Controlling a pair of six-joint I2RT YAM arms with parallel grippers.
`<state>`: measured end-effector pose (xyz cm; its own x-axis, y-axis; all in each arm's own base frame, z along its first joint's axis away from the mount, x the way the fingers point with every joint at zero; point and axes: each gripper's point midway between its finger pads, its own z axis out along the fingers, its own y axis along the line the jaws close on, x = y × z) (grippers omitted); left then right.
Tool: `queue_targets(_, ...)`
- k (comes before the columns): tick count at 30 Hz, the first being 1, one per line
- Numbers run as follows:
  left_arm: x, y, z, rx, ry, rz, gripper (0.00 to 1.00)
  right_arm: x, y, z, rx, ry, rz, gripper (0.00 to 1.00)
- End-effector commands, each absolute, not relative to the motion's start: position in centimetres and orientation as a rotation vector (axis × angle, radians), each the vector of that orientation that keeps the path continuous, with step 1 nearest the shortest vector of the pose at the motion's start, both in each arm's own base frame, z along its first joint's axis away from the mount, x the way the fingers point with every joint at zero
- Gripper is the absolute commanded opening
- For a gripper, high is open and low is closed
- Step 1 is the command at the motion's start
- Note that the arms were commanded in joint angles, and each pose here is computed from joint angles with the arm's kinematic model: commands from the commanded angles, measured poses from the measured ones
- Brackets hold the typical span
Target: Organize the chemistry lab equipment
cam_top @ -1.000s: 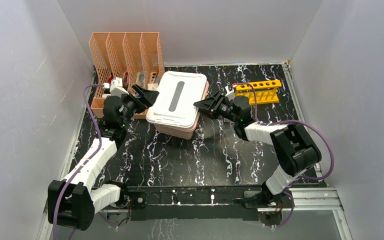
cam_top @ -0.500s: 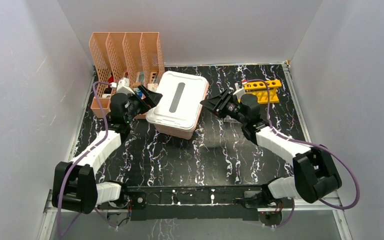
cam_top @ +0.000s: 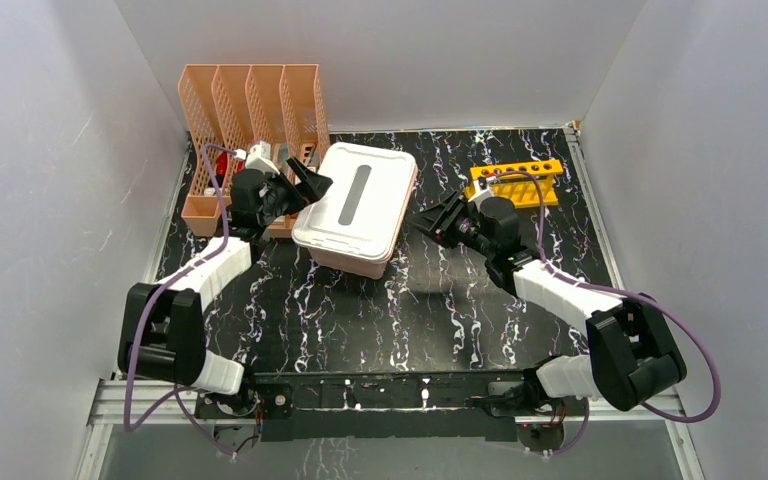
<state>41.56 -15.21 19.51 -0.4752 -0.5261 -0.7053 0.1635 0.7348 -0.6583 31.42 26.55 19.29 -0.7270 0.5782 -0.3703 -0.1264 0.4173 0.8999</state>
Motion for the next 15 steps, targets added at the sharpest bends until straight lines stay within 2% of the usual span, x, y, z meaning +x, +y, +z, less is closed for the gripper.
queue_targets(1, 42.0, -16.1, 20.2, -0.256, 1.872, -0.908, 0.88, 31.9, 26.2, 21.0, 0.347, 1.928, 1.365, 0.46)
queue_targets(15, 41.8, -18.6, 22.6, -0.230, 1.818, -1.084, 0.88, 32.3, 25.4, 20.4, 0.363, 1.921, 1.334, 0.45)
